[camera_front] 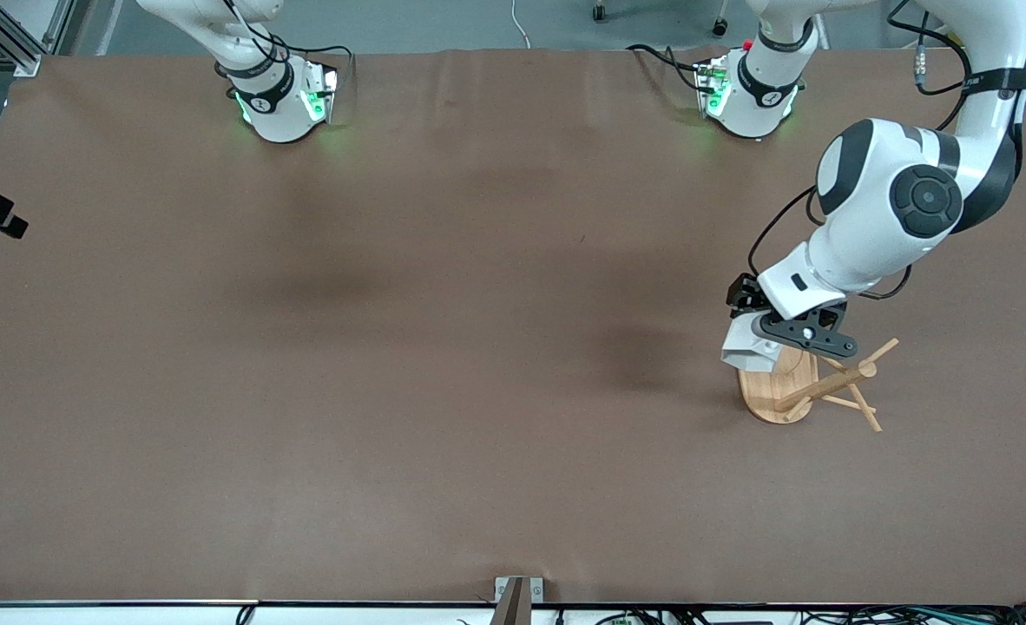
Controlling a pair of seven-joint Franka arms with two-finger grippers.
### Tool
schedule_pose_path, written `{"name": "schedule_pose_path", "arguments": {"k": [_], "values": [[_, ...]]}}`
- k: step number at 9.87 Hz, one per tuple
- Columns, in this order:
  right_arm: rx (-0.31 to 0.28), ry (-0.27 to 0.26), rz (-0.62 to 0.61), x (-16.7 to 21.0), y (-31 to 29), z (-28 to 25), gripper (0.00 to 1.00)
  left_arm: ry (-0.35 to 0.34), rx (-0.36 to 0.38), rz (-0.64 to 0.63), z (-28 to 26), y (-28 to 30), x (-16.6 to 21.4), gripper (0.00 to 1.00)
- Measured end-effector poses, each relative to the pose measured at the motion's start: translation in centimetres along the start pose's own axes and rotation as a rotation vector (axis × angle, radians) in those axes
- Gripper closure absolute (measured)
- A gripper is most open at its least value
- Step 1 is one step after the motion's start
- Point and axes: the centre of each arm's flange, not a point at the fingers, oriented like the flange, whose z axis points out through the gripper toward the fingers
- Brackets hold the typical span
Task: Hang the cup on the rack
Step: 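Lower the cup with the left gripper, hooking its handle hole onto a peg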
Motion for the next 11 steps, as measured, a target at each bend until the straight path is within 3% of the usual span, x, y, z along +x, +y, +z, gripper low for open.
{"name": "schedule_pose_path", "arguments": {"k": [11], "values": [[-0.001, -0.014, 0.003, -0.1, 0.2, 0.1, 0.00, 0.022, 0.002, -0.031, -0.1, -4.9, 1.6, 0.23]]}}
